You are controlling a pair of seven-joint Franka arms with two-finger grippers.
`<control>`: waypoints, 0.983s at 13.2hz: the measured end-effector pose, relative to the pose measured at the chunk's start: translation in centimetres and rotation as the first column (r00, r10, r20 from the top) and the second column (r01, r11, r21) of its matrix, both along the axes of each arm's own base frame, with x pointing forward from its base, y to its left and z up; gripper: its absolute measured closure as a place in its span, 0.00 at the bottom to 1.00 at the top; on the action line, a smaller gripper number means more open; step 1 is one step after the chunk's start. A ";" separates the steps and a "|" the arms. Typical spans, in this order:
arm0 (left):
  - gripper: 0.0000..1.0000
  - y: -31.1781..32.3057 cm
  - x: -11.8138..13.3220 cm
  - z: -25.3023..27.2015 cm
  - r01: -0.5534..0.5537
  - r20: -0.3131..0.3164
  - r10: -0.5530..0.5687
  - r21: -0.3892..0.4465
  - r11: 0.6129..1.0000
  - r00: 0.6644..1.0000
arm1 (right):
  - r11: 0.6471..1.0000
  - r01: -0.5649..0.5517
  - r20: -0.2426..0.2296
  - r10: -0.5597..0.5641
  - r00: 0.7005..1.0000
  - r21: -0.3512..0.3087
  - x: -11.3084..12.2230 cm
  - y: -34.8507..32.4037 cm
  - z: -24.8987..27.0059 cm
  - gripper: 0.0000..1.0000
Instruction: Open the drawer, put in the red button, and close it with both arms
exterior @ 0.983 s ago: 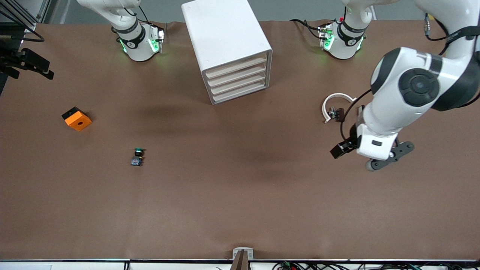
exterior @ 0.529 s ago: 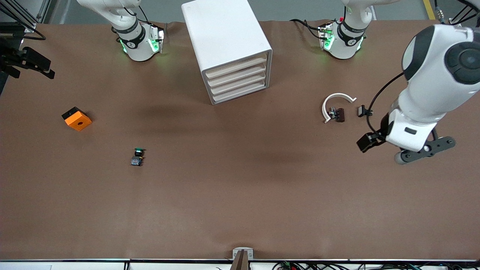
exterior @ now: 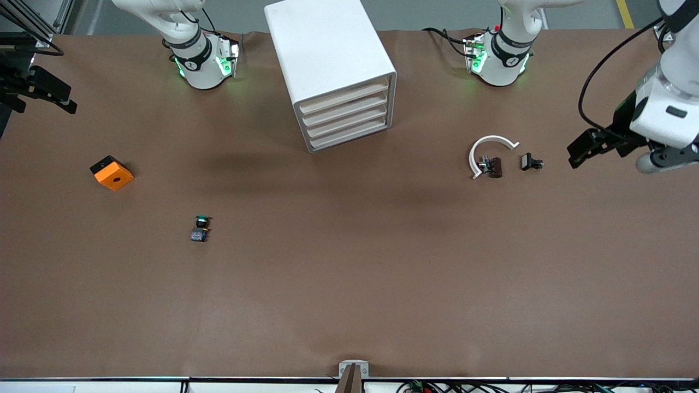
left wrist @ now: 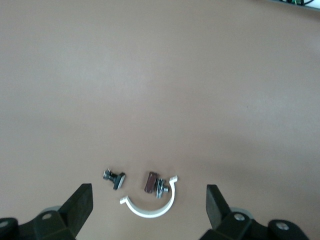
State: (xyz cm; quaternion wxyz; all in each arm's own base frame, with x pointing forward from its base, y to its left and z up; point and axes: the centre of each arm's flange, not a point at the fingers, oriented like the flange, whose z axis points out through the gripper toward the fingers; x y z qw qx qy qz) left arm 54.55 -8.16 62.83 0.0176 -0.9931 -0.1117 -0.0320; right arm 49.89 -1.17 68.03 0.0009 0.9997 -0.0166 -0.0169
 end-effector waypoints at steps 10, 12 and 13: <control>0.00 1.7 -4.5 0.1 0.150 -0.060 -0.151 -0.009 0.989 0.987 | 0.999 -0.003 0.005 0.003 1.000 0.036 -0.3 0.4 0.4 0.00; 0.00 1.9 -4.4 0.0 0.150 -0.061 -0.151 -0.010 0.989 0.987 | 0.999 -0.003 0.005 0.003 1.000 0.036 -0.3 0.4 0.4 0.00; 0.00 2.0 -4.2 -0.1 0.150 -0.062 -0.150 -0.010 0.989 0.987 | 0.999 -0.003 0.005 0.003 1.000 0.036 -0.3 0.4 0.4 0.00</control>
